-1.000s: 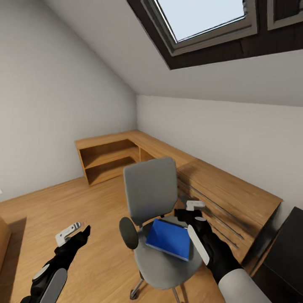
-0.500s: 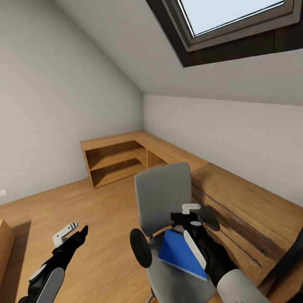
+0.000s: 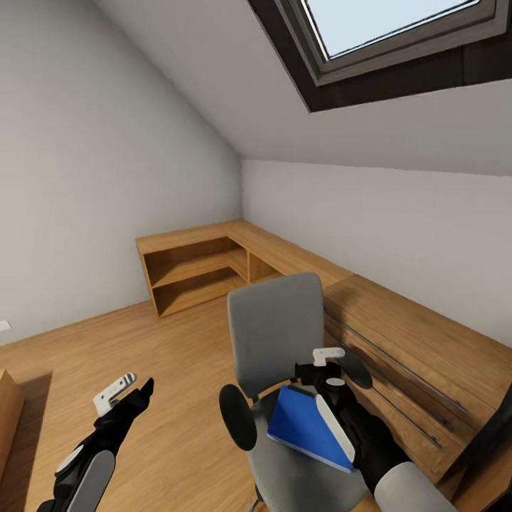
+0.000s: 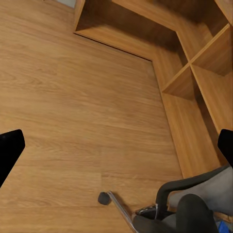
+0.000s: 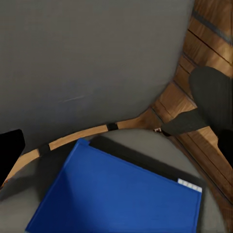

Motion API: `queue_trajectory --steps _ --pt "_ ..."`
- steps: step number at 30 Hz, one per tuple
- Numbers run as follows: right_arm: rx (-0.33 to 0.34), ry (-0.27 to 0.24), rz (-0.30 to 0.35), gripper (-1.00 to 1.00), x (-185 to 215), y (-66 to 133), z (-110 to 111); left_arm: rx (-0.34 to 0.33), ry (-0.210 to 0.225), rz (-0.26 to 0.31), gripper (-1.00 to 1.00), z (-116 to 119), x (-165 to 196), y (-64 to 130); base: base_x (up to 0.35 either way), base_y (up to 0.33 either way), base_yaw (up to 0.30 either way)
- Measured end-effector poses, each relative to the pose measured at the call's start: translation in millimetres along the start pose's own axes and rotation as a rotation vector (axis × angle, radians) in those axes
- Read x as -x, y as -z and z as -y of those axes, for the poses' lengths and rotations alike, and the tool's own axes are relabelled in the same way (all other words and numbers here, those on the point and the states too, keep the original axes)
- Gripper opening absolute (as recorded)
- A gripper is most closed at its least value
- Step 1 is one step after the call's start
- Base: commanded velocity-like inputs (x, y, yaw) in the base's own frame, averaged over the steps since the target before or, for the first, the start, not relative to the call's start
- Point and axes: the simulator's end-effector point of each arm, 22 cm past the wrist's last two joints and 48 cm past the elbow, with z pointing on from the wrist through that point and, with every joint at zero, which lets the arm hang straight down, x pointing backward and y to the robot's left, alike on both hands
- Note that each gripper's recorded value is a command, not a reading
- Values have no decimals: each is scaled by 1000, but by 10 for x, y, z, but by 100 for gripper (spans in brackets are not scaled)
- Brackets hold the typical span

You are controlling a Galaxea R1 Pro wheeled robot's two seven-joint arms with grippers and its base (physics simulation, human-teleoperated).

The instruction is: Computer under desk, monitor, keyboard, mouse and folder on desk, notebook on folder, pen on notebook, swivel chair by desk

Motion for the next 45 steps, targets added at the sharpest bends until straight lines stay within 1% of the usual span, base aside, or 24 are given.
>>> queue_trajectory --steps 5,27,33,45 --pt "4 -3 23 100 49 -14 -12 0 0 1 100 -26 -49 -35 0 0 0" --pt "0 -4 18 100 -243 -221 -16 0 1 2 100 -165 -291 -195 0 0 0" --pt "-12 -26 18 100 -330 -292 47 0 -1 3 100 -209 -359 -238 0 0 0" --pt "-13 -33 10 100 -530 -411 29 0 -1 3 100 -296 -511 -324 0 0 0"
